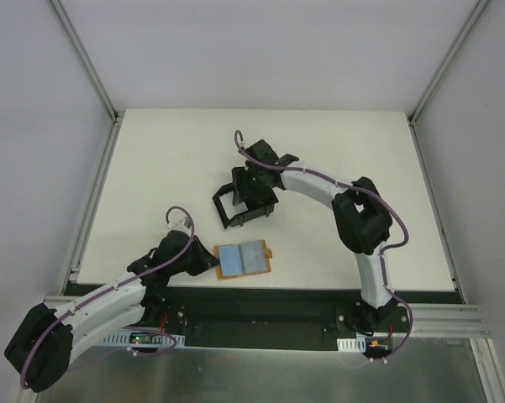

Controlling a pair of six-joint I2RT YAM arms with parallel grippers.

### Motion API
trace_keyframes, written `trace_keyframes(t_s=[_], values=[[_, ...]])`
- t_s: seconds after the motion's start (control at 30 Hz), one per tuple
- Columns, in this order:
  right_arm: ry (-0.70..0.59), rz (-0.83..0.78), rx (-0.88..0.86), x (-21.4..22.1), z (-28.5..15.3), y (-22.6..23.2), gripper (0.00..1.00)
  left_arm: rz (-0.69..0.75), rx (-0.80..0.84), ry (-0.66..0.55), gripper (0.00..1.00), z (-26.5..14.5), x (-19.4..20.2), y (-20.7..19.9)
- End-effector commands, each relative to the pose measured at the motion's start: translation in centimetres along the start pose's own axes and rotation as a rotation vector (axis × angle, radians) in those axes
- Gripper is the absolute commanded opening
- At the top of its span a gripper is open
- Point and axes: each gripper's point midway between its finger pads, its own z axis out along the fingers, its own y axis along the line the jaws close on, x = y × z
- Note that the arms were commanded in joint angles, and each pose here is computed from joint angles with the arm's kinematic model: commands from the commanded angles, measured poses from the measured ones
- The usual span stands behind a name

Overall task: Put the credit cards into the card holder
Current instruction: Pick up the credit card from the storage box.

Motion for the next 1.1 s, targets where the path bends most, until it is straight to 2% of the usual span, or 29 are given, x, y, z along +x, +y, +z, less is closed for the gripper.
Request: trace_keyframes(t_s=[0.0,0.37,1.07], values=[[-0.026,-0.035,-0.07,-1.6,0.2,1.3,0.64,0.011,0.007,-0.019,0.0,0.1,-0.4,0.1],[-0.06,0.007,-0.235,-2.2,-0.7,3.6,0.64,0.012,-0.009,-0.011,0.0,0.2,-0.3,0.5],[-0.083,0.01,-0.259,-2.5,-2.6,4.3,0.54,0.012,-0.007,-0.008,0.0,0.2,-0.3,0.4]])
